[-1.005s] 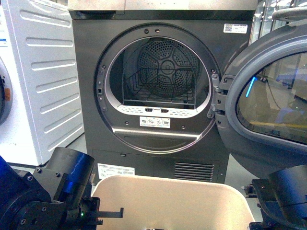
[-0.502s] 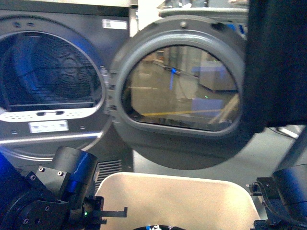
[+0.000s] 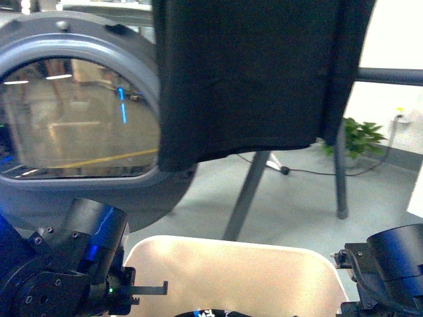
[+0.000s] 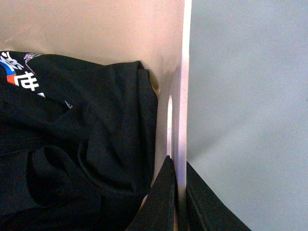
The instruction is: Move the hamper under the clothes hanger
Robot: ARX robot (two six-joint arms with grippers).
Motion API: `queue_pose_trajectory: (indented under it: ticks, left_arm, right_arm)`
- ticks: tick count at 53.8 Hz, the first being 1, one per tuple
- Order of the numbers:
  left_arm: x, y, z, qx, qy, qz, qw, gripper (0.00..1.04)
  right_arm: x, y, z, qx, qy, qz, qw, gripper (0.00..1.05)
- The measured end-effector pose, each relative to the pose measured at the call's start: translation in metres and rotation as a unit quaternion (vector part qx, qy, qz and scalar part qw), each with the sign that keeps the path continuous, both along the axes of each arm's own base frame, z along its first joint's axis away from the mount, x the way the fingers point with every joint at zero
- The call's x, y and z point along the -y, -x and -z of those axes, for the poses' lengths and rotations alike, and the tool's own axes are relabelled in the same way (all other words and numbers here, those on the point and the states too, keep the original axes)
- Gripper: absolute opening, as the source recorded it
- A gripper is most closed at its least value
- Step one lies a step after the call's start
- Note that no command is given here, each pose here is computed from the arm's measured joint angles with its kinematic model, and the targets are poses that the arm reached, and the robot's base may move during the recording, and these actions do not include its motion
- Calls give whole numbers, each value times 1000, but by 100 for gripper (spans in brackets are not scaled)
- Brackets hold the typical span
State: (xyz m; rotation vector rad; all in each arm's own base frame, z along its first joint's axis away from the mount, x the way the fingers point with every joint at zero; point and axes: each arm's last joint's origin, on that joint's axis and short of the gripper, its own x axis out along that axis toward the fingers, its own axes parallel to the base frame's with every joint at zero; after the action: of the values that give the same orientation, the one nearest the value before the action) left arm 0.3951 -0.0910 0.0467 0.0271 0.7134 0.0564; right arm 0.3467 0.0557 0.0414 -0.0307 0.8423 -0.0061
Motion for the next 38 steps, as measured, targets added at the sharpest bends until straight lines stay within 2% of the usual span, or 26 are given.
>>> queue_pose_trajectory:
  ticks: [38]
  left_arm:
    - [1,0,0,0,0,1,1000,4]
  right_arm:
    - [1,0,0,0,1,2,1000,3]
